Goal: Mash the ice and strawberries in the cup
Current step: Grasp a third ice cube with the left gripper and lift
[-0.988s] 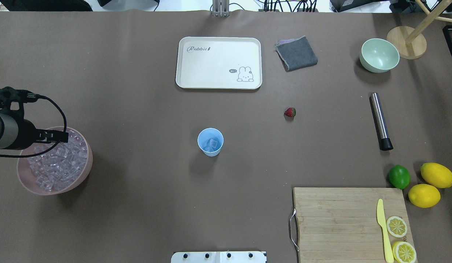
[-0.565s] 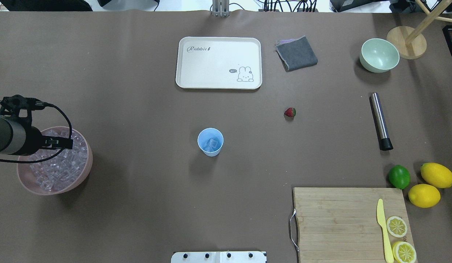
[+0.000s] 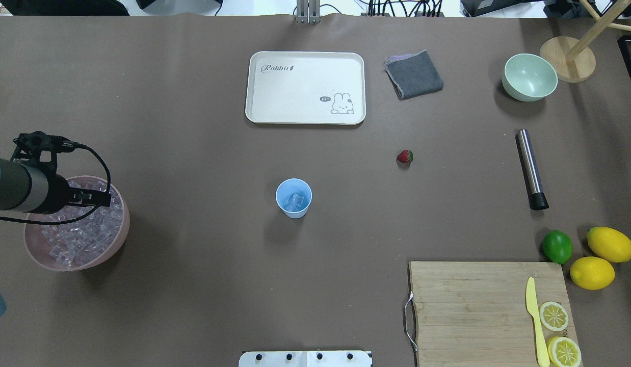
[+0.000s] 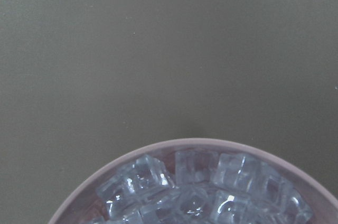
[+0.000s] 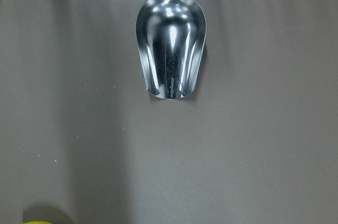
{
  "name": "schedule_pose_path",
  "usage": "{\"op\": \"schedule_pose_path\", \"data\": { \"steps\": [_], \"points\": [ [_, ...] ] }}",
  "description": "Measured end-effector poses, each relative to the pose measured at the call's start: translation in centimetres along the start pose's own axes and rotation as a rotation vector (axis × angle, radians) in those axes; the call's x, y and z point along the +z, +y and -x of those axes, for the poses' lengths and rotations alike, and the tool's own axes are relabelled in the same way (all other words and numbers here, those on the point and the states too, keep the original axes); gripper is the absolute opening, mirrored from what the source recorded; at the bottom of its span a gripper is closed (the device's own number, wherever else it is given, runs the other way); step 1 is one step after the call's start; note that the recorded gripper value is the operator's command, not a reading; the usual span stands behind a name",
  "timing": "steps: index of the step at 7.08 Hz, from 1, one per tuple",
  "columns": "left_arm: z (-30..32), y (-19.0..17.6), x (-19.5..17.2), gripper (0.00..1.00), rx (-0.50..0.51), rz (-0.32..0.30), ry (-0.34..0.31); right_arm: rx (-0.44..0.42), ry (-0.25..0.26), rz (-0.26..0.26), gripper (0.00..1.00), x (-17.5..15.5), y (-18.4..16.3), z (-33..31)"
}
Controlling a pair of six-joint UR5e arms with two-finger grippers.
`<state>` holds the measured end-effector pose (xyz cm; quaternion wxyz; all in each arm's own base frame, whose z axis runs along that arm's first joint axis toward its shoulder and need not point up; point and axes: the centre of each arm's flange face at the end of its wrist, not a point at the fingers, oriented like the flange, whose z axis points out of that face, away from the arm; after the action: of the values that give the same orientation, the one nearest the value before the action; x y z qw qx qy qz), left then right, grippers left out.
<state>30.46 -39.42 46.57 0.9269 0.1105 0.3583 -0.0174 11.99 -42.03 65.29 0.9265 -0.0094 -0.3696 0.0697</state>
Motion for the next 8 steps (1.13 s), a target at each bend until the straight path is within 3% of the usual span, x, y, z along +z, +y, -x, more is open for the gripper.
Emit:
{"op": "schedule_pose_path", "data": {
  "steps": [7,8],
  "points": [
    [0.63,0.22,0.64,0.96,0.056,0.012,-0.014,0.0,0.001,-0.002,1.0,-0.1,0.0,0.02],
    [0.62,0.23,0.62,0.72,0.064,0.012,-0.013,-0.001,0.001,-0.003,1.0,-0.12,0.0,0.03]
  ]
}}
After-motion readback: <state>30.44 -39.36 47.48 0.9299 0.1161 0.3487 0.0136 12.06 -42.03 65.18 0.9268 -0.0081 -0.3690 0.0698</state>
